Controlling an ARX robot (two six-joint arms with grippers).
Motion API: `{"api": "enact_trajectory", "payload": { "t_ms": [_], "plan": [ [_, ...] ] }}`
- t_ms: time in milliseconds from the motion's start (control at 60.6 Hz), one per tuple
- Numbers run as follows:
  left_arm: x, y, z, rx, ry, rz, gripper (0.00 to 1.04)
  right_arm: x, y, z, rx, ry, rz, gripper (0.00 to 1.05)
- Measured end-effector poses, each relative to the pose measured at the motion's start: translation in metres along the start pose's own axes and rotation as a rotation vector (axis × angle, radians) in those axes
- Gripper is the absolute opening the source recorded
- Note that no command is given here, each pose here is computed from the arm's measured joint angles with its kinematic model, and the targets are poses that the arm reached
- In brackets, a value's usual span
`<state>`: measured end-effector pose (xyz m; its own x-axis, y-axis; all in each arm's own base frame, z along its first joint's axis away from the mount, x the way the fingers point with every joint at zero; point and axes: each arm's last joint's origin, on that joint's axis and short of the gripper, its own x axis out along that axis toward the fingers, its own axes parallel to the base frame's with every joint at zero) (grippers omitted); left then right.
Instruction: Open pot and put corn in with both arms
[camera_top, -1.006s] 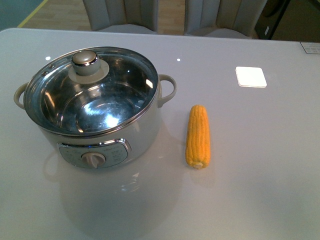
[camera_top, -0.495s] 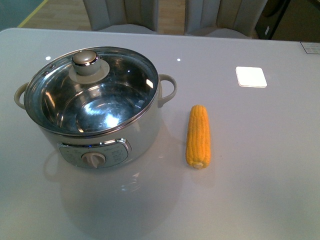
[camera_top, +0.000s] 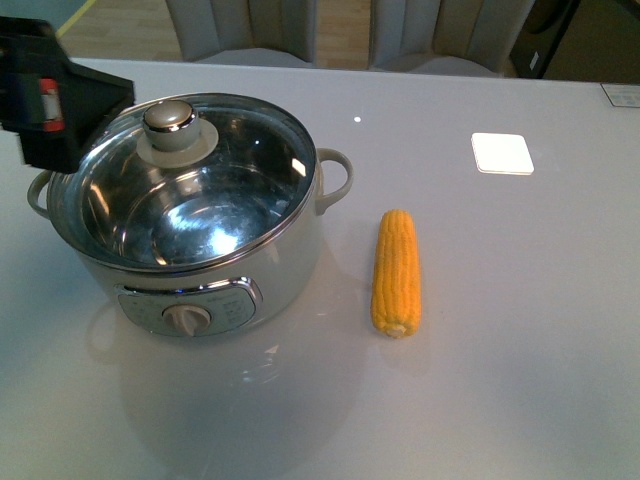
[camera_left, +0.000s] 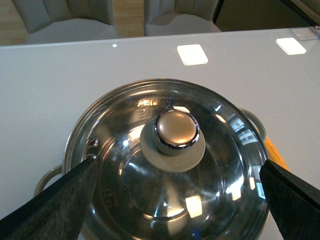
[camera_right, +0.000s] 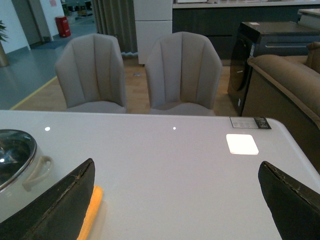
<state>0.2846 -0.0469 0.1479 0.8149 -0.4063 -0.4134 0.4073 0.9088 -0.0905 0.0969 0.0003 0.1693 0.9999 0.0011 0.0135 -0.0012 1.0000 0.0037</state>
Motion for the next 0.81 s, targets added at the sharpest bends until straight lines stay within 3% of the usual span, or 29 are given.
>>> {"api": "enact_trajectory", "payload": {
  "t_ms": [363, 808],
  "plan": [
    [0.057, -0.005, -0.008, 0.038, 0.058, -0.010, 0.98, 0.000, 0.000, 0.000, 0.000, 0.000, 0.000, 0.96],
    [0.080, -0.003, -0.022, 0.045, 0.091, 0.037, 0.98, 0.000, 0.000, 0.000, 0.000, 0.000, 0.000, 0.96]
  ]
}}
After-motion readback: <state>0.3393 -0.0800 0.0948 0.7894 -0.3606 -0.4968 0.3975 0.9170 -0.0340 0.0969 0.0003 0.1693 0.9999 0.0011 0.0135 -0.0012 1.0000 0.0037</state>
